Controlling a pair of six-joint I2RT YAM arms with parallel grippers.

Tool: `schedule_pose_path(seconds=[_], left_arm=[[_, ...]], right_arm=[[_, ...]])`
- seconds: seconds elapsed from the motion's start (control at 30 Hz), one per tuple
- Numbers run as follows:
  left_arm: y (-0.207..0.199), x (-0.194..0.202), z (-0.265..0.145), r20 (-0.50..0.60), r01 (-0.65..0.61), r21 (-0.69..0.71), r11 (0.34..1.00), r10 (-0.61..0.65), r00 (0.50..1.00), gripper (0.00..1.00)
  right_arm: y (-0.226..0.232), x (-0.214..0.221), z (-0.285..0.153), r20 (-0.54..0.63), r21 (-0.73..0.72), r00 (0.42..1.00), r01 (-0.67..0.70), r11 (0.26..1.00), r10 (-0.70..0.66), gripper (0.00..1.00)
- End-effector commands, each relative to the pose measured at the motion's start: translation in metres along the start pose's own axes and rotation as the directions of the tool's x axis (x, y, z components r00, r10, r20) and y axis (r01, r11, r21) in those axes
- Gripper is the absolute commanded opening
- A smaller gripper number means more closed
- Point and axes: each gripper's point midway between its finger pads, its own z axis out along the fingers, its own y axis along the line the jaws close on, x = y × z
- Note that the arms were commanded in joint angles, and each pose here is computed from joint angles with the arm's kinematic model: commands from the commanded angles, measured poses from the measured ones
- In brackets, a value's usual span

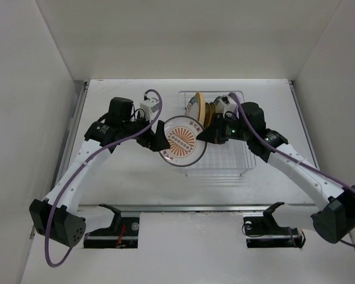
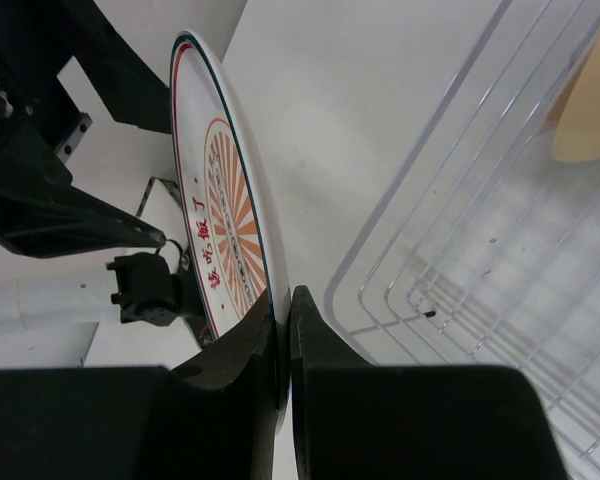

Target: Unload the plates from the dish rack

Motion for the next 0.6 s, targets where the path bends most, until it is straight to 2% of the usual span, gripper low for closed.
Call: schedule_pose_path(seconds=[0.0, 0.27, 0.3, 0.37, 0.4, 0.53, 0.57], left_arm=[[-0.016, -0.023, -0.006, 0.086, -0.04, 0.076, 0.996, 0.034, 0.996, 0.76], [-0.021, -0.011, 0.001, 0.016, 0.01, 0.138, 0.99, -0.013, 1.0, 0.49], [-0.023, -0.011, 0.001, 0.015, 0.01, 0.15, 0.989, -0.013, 1.0, 0.42], [-0.024, -0.013, -0.001, 0.017, 0.009, 0.15, 0.989, -0.012, 1.0, 0.22], [-0.026, -0.014, -0.003, 0.013, 0.022, 0.15, 0.988, -0.024, 1.0, 0.01], [-0.022, -0.017, -0.014, 0.008, 0.021, 0.077, 0.997, -0.021, 1.0, 0.0], [-0.02, -0.016, -0.02, 0.007, 0.022, 0.043, 0.999, -0.022, 1.0, 0.0]], right_arm=[[0.034, -0.017, 0.001, 0.07, -0.112, 0.996, 0.067, 0.992, -0.059, 0.0], [0.049, -0.016, 0.003, 0.078, -0.154, 0.994, 0.086, 0.984, -0.075, 0.0], [0.049, -0.016, 0.003, 0.078, -0.154, 0.994, 0.086, 0.984, -0.075, 0.0], [0.044, -0.014, 0.004, 0.078, -0.14, 0.994, 0.081, 0.987, -0.07, 0.0], [0.044, -0.014, 0.004, 0.078, -0.139, 0.994, 0.081, 0.987, -0.07, 0.0], [0.034, -0.015, 0.007, 0.073, -0.084, 0.996, 0.057, 0.995, -0.051, 0.0], [0.03, -0.014, 0.01, 0.065, -0.066, 0.997, 0.048, 0.997, -0.043, 0.08]])
